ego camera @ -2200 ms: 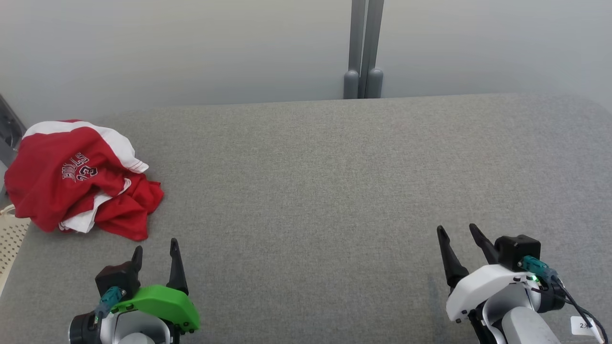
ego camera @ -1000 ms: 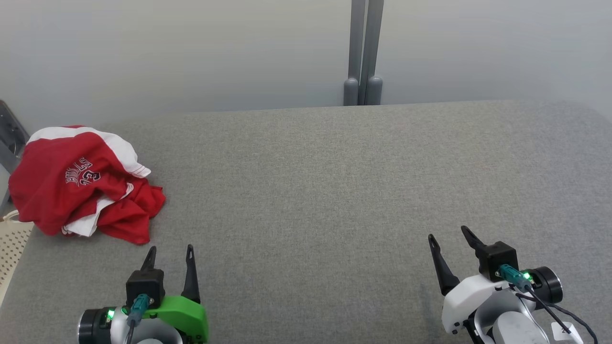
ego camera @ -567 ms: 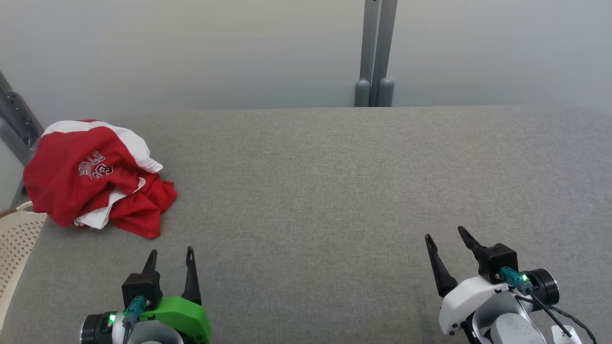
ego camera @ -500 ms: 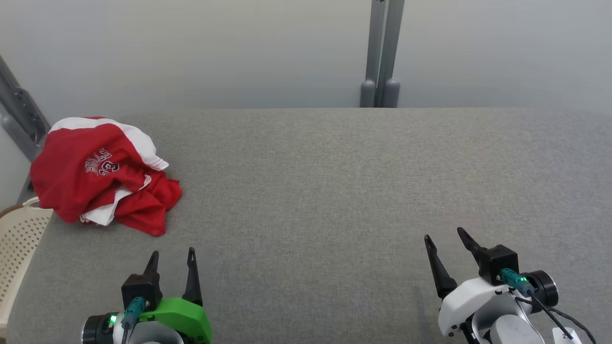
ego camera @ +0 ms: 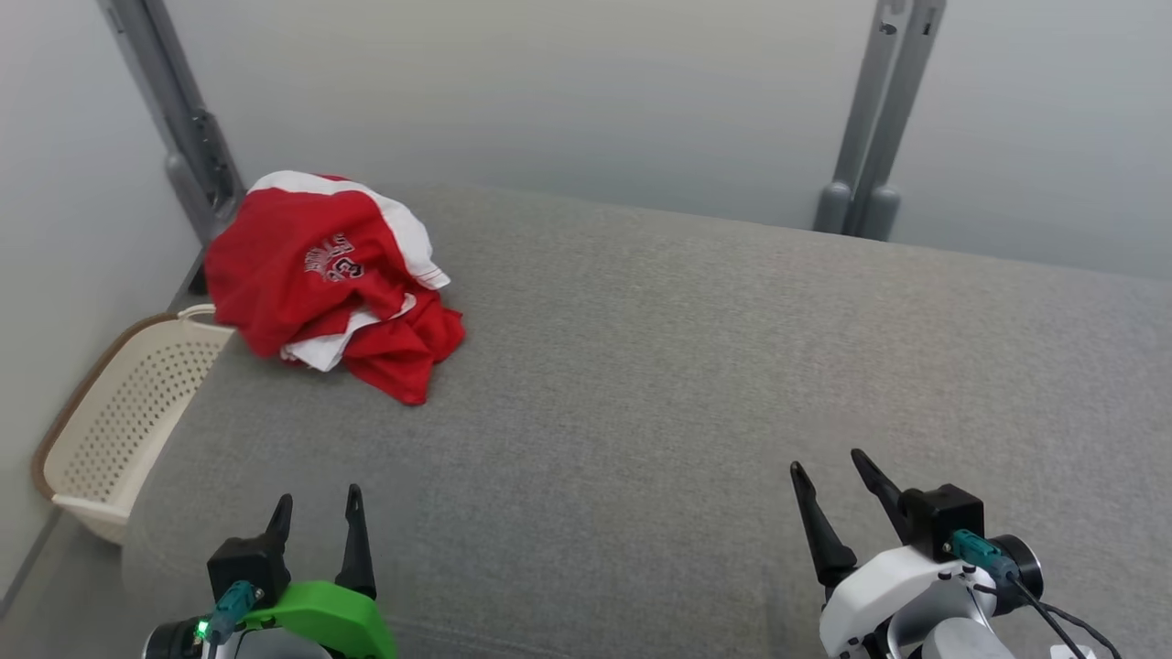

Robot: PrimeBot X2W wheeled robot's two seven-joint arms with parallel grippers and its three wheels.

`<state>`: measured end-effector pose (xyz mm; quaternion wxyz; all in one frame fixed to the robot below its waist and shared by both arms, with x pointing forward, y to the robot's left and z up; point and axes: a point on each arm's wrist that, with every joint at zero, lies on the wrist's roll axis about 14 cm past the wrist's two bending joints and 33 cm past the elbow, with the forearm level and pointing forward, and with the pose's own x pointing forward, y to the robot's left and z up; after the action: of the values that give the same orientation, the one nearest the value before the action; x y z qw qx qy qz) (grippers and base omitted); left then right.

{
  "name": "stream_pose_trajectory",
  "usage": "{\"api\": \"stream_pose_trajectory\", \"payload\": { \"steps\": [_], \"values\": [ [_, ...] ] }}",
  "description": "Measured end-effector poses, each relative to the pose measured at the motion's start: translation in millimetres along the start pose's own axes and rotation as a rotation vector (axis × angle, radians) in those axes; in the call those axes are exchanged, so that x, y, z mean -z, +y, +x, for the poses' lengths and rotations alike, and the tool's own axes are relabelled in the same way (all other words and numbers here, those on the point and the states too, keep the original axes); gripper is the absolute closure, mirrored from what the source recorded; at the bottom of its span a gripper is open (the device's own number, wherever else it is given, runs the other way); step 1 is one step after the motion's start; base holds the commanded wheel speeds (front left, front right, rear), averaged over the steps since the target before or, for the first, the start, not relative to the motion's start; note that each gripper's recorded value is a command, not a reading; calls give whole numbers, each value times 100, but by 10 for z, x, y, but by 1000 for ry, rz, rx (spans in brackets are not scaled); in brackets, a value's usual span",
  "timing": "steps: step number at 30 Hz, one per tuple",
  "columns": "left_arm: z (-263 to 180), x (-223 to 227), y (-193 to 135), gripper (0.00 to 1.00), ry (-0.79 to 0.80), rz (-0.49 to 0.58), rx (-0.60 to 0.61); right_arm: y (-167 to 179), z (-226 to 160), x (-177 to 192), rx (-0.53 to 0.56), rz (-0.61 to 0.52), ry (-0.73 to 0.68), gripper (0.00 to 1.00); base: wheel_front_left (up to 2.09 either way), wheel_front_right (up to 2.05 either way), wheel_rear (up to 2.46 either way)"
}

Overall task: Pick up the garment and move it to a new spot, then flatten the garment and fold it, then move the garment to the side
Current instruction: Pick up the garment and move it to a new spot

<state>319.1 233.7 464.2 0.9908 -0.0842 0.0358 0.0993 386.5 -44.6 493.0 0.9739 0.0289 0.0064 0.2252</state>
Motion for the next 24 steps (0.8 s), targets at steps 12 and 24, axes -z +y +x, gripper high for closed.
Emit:
{"api": "stream_pose_trajectory", "payload": {
  "steps": [12, 24],
  "values": [
    [-415, -41, 615, 0, -21, -17, -187, 605, 242, 17, -183, 13, 9, 0, 0, 0, 0],
    [-615, -94, 884, 0, -40, -19, -279, 840, 325, 50, -253, 12, 22, 0, 0, 0, 0]
  ]
}}
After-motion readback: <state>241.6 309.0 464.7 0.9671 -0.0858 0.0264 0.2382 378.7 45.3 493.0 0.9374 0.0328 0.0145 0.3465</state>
